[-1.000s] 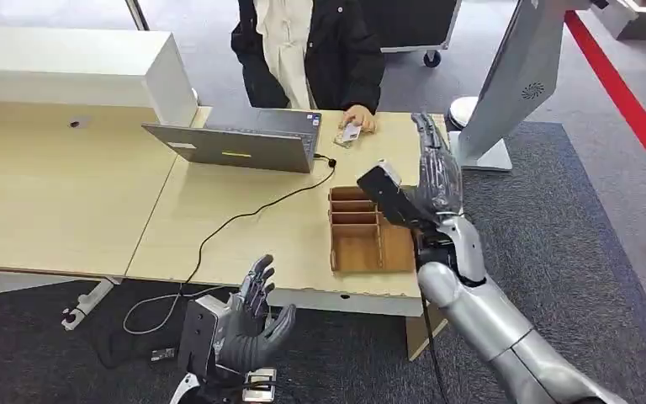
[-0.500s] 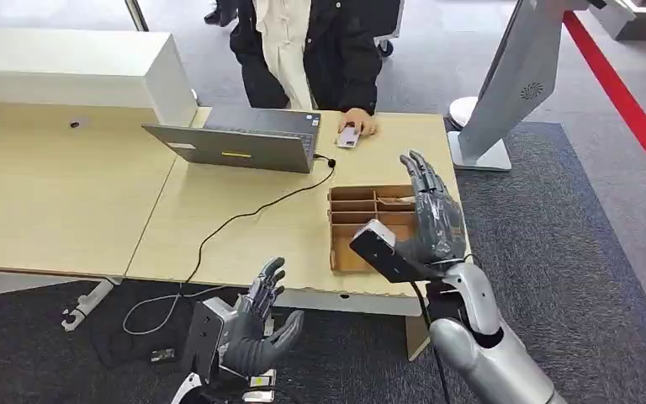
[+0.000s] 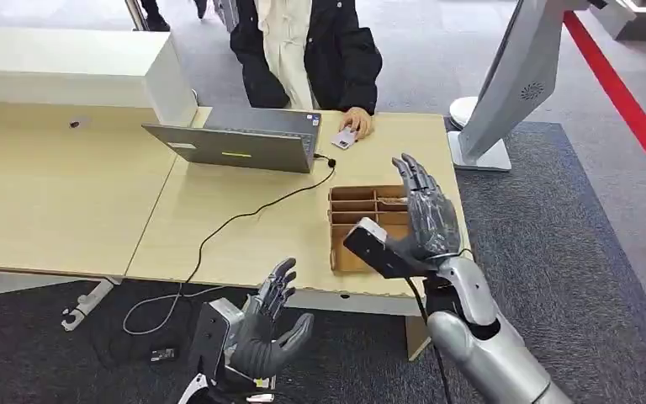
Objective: Pass the card to the sensor for recognition and then transmit it.
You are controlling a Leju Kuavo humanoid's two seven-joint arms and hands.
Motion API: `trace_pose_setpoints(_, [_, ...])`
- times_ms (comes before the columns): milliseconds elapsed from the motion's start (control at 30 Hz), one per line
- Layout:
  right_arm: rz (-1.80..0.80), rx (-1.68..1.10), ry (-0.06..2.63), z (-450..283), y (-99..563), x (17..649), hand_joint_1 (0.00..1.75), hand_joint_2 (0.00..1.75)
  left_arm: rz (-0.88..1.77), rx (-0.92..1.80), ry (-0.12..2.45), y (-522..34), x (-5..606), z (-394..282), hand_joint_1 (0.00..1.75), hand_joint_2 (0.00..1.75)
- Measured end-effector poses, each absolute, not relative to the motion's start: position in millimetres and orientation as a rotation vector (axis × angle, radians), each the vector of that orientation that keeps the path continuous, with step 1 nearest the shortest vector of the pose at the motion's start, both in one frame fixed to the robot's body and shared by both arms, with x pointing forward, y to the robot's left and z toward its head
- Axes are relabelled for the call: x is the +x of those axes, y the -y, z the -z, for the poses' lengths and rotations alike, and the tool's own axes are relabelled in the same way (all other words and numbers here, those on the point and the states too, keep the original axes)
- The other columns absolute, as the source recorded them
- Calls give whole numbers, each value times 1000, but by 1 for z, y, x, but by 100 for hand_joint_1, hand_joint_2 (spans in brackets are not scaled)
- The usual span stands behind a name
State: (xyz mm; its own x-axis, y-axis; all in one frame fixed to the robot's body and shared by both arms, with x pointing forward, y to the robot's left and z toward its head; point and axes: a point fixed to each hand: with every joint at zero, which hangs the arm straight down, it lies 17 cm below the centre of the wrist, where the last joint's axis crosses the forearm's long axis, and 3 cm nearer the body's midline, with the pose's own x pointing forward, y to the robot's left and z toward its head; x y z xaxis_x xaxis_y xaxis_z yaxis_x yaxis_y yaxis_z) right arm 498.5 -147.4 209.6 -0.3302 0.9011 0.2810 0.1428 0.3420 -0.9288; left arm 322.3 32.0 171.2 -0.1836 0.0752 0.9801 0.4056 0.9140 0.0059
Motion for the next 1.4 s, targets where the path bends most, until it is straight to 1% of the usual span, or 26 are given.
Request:
trace_pose_setpoints(267, [-1213, -1039, 1632, -199, 151, 535, 0, 175, 282, -370, 1744, -30, 324, -175, 0, 175])
trace_pose_setpoints(567, [-1341, -1053, 1549, -178, 137, 566, 0, 175, 236, -318, 1759, -40, 329, -176, 0, 175])
trace_pose_setpoints(933, [-1362, -1040, 1512, -168, 134, 575, 0, 175, 213, -295, 1762, -45, 331, -176, 0, 175])
trace_pose_setpoints(1033, [-1414, -1079, 1380, -137, 154, 586, 0, 175, 204, -280, 1755, -48, 332, -173, 0, 175])
trace_pose_setpoints(1400, [-1369, -1107, 1232, -109, 200, 591, 0, 175, 251, -298, 1743, -46, 331, -169, 0, 175])
